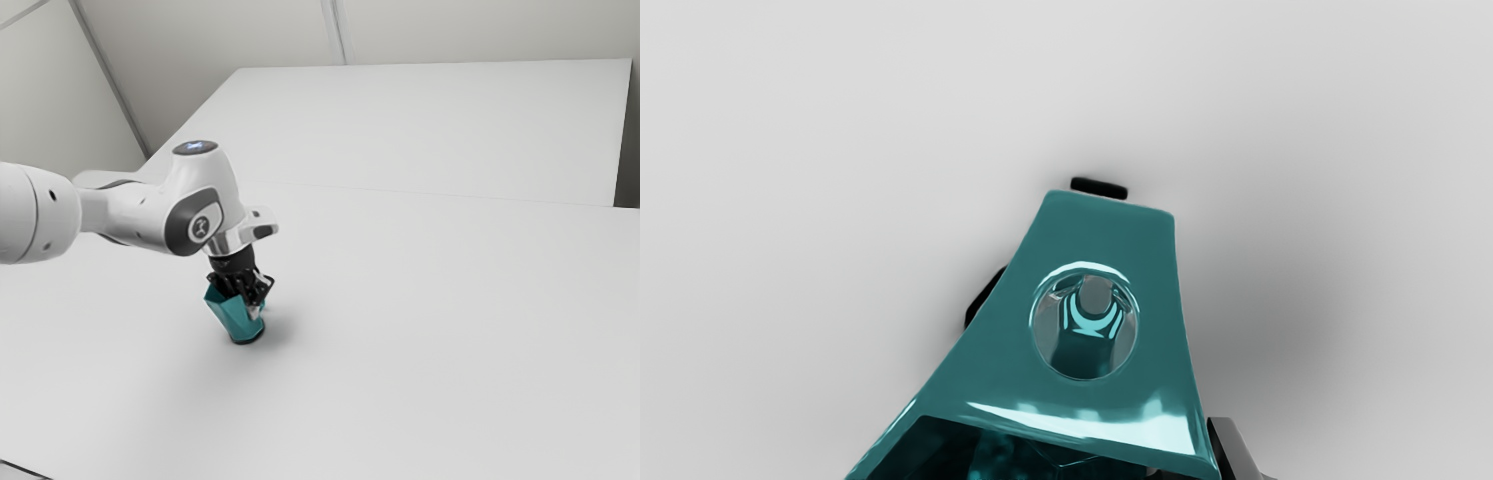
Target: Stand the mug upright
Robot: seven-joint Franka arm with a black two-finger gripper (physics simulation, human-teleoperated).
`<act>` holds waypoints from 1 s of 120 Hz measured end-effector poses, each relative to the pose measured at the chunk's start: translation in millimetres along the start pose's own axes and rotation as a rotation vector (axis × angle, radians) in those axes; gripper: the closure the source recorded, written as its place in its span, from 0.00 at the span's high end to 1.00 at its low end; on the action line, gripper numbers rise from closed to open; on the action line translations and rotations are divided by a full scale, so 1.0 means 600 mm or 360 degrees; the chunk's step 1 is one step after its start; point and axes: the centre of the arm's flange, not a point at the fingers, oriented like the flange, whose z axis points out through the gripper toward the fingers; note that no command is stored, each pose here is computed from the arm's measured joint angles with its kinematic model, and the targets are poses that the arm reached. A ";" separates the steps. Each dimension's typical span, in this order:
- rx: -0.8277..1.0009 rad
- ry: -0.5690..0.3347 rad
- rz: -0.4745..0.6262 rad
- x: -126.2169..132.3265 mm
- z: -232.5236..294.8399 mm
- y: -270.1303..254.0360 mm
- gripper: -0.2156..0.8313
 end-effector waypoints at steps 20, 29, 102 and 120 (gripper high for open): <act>-0.0010 0.0012 -0.0031 0.000 0.001 0.002 0.19; -0.0016 0.0020 -0.0041 0.000 -0.002 0.003 0.28; -0.0047 0.0129 -0.0030 0.015 -0.103 0.034 0.64; -0.0055 0.0156 -0.0029 0.032 -0.163 0.036 0.71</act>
